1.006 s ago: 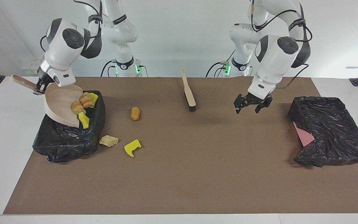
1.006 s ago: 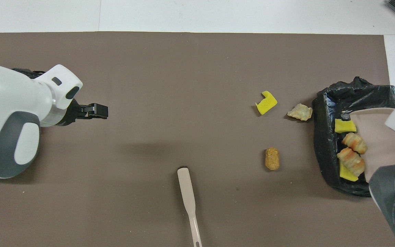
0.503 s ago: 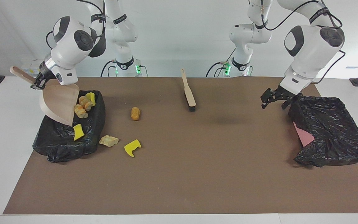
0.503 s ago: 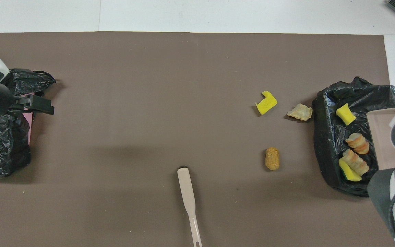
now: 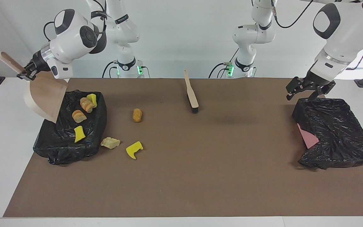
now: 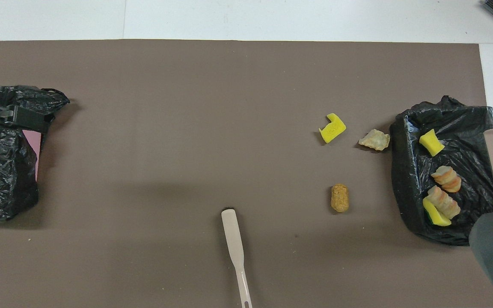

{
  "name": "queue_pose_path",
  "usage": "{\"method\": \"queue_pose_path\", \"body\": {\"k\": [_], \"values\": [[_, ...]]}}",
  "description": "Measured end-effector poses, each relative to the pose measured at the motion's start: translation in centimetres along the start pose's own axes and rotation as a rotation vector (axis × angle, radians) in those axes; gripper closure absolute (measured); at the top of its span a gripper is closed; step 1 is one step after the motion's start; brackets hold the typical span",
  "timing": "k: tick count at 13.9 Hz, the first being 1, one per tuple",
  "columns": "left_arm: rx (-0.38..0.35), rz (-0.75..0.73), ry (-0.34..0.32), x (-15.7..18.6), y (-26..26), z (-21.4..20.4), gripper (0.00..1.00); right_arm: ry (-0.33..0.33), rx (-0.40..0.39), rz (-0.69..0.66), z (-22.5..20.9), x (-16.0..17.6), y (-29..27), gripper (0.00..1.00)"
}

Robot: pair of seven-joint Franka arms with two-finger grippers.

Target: Sweep and dump trash in bin

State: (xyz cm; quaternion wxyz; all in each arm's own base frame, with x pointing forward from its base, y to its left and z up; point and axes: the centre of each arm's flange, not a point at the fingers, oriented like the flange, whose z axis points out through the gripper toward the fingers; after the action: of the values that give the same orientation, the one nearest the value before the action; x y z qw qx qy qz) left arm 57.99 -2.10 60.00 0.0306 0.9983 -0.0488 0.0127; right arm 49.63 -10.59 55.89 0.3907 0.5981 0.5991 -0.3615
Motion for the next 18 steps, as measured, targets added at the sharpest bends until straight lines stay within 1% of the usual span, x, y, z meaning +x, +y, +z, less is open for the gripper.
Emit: {"method": "queue_pose_path", "body": {"k": [2, 4, 6, 9, 11, 12, 14, 16, 18], "values": [[0.000, 0.022, -0.013, -0.5, -0.1, -0.5, 0.00, 0.018, -0.010, 0.028, -0.5, -0.5, 1.4, 0.68], [0.008, 0.034, -0.042, -1.4, 0.0, -1.2, 0.00, 0.070, -0.024, 0.086, -1.8, -0.7, 3.8, 0.68], [0.017, 0.045, -0.052, -2.2, 0.3, -1.7, 0.00, 0.135, -0.007, 0.127, -3.3, -0.8, 6.5, 0.68], [0.021, 0.056, -0.066, -3.0, 0.7, -1.4, 0.00, 0.263, -0.005, 0.232, -6.5, 1.4, 9.4, 0.68], [0.023, 0.059, -0.072, -3.3, 0.8, -1.3, 0.00, 0.331, 0.005, 0.335, -9.2, 4.1, 10.6, 0.68], [0.023, 0.059, -0.073, -3.3, 0.8, -1.2, 0.00, 0.363, 0.032, 0.390, -10.5, 5.7, 11.1, 0.68], [0.023, 0.058, -0.074, -3.3, 0.7, -1.1, 0.00, 0.444, 0.115, 0.525, -13.3, 8.7, 12.3, 0.68], [0.023, 0.055, -0.074, -3.3, 0.6, -1.1, 0.00, 0.537, 0.212, 0.659, -16.0, 11.9, 13.5, 0.68], [0.023, 0.054, -0.074, -3.3, 0.6, -1.2, 0.00, 0.613, 0.320, 0.800, -18.9, 15.2, 13.8, 0.68]]}}
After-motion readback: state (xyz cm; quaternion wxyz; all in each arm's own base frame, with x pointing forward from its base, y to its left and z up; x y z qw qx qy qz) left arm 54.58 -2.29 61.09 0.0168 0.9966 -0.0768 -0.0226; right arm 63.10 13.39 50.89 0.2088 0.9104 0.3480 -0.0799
